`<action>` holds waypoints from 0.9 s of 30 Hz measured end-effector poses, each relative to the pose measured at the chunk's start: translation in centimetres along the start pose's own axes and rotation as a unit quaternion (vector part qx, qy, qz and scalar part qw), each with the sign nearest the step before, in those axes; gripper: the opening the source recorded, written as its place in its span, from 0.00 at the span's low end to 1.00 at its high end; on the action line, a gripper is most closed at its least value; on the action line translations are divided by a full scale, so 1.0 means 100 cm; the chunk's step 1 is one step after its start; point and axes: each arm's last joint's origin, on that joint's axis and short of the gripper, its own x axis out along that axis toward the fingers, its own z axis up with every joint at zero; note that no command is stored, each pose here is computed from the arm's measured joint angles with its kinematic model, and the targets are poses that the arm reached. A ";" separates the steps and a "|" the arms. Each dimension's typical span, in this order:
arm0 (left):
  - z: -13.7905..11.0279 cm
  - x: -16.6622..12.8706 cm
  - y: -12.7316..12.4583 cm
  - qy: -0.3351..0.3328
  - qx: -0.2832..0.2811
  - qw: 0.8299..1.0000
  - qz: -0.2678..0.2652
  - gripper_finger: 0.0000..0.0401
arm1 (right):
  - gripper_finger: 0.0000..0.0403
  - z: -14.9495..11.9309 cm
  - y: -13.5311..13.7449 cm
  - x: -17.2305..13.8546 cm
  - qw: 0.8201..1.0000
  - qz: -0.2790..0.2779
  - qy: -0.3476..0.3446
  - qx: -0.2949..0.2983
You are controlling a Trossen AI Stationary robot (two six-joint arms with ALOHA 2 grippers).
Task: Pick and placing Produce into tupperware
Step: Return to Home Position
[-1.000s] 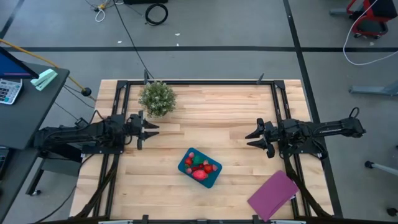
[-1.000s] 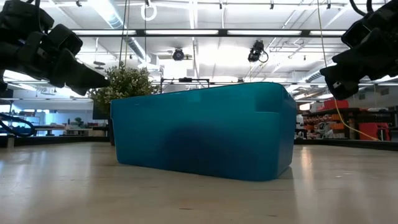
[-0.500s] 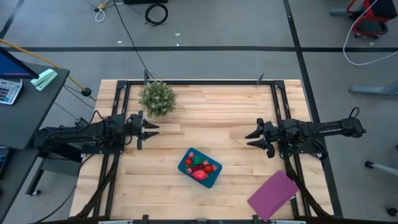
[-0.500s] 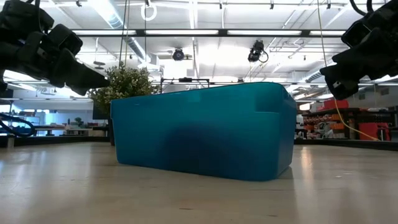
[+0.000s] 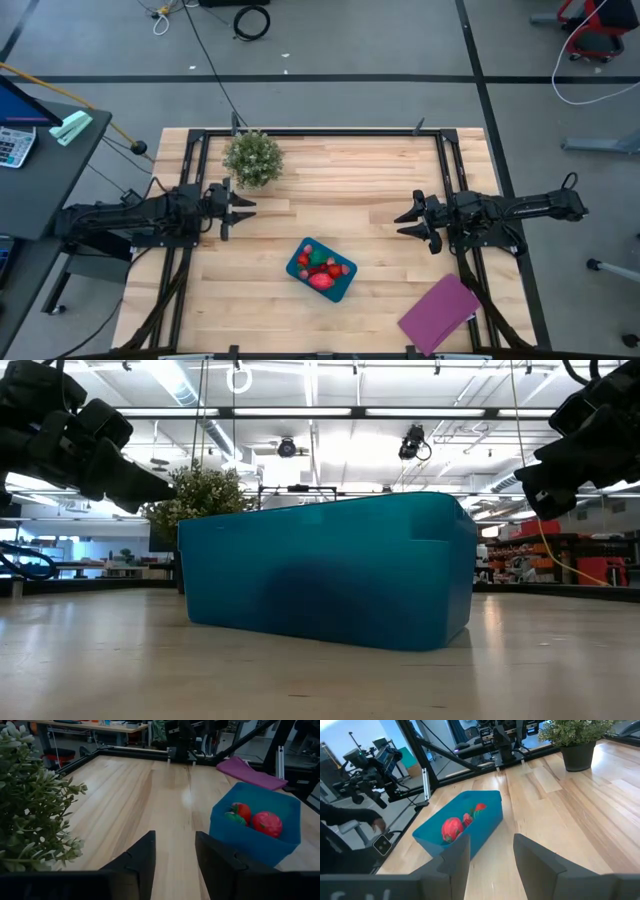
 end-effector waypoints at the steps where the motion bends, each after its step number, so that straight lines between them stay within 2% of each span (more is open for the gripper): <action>1: 0.000 0.000 0.000 0.000 0.000 1.000 0.000 0.36 | 0.40 0.000 0.000 0.000 1.000 0.000 0.000 0.000; 9: 0.000 0.000 0.000 0.000 0.000 1.000 0.000 0.33 | 0.40 0.000 0.000 0.000 1.000 0.000 0.000 0.000; 20: 0.000 0.000 0.000 0.000 0.000 1.000 0.000 0.36 | 0.40 0.000 0.000 0.000 1.000 0.000 0.000 0.000; 27: 0.000 0.000 0.000 0.000 0.000 1.000 0.000 0.34 | 0.40 0.000 0.000 0.000 1.000 0.000 0.000 0.000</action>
